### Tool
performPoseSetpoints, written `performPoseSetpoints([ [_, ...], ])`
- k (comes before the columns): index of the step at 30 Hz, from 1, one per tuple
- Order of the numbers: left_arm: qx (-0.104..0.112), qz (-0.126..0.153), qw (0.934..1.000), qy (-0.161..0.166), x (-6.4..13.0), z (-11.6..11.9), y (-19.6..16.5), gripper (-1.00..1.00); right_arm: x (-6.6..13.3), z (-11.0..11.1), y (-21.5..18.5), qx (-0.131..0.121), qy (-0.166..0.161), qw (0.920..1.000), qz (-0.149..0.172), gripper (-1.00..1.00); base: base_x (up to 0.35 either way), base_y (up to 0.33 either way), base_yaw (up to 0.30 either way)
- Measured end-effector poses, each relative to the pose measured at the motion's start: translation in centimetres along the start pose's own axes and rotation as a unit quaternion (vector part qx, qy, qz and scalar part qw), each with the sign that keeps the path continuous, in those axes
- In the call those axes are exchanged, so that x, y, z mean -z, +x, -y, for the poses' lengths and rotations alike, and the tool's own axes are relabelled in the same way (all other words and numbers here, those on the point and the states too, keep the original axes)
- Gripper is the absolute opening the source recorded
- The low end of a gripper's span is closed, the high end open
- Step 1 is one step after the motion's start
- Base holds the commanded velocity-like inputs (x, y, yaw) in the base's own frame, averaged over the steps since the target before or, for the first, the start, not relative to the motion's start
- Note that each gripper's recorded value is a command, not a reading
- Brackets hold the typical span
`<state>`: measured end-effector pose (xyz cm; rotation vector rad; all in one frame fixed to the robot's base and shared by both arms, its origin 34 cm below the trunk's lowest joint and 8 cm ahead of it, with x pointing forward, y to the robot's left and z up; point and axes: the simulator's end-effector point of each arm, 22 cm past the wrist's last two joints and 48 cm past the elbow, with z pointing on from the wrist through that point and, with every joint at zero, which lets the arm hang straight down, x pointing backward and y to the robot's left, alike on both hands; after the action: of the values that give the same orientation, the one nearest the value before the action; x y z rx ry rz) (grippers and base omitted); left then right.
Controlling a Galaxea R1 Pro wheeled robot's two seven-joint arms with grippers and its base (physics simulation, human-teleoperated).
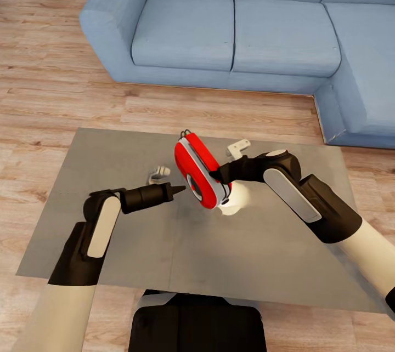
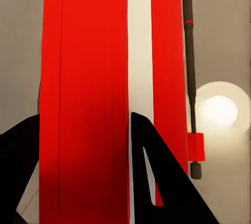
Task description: Turn on the radio receiver that's on the table in the living room.
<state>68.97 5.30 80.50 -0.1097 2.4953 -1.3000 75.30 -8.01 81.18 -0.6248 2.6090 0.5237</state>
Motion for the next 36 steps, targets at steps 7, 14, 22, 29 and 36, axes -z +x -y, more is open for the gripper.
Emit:
performPoseSetpoints([
  [7, 0.014, -0.011, 0.9998, -0.006, -0.4, -1.0, 0.9, -1.00, 0.0, -0.1, -0.1, 0.000, -0.001, 1.0000, 0.001, -1.00, 0.000, 0.000, 0.000],
  [14, 0.012, -0.009, 0.9998, -0.014, -0.1, -1.8, 0.8, -1.00, 0.0, -0.1, -0.2, 0.000, 0.000, 1.0000, 0.002, -1.00, 0.000, 0.000, 0.000],
  [22, -0.004, -0.014, 0.9984, -0.054, 2.8, -5.6, 0.2, -1.00, 0.1, 0.4, 0.2, -0.001, 0.000, 1.0000, -0.002, -1.00, 0.000, 0.000, 0.000],
  [29, 0.007, -0.021, 0.9973, -0.070, 2.9, -7.7, 0.3, -1.00, 0.3, -0.2, 0.4, 0.001, -0.016, 0.9999, -0.003, -1.00, 0.000, 0.000, 0.000],
  [36, 0.014, -0.024, 0.9969, -0.074, 2.4, -8.4, -0.4, -1.00, -0.2, -1.6, 1.7, 0.018, -0.028, 0.9993, -0.019, -1.00, 0.000, 0.000, 0.000],
])
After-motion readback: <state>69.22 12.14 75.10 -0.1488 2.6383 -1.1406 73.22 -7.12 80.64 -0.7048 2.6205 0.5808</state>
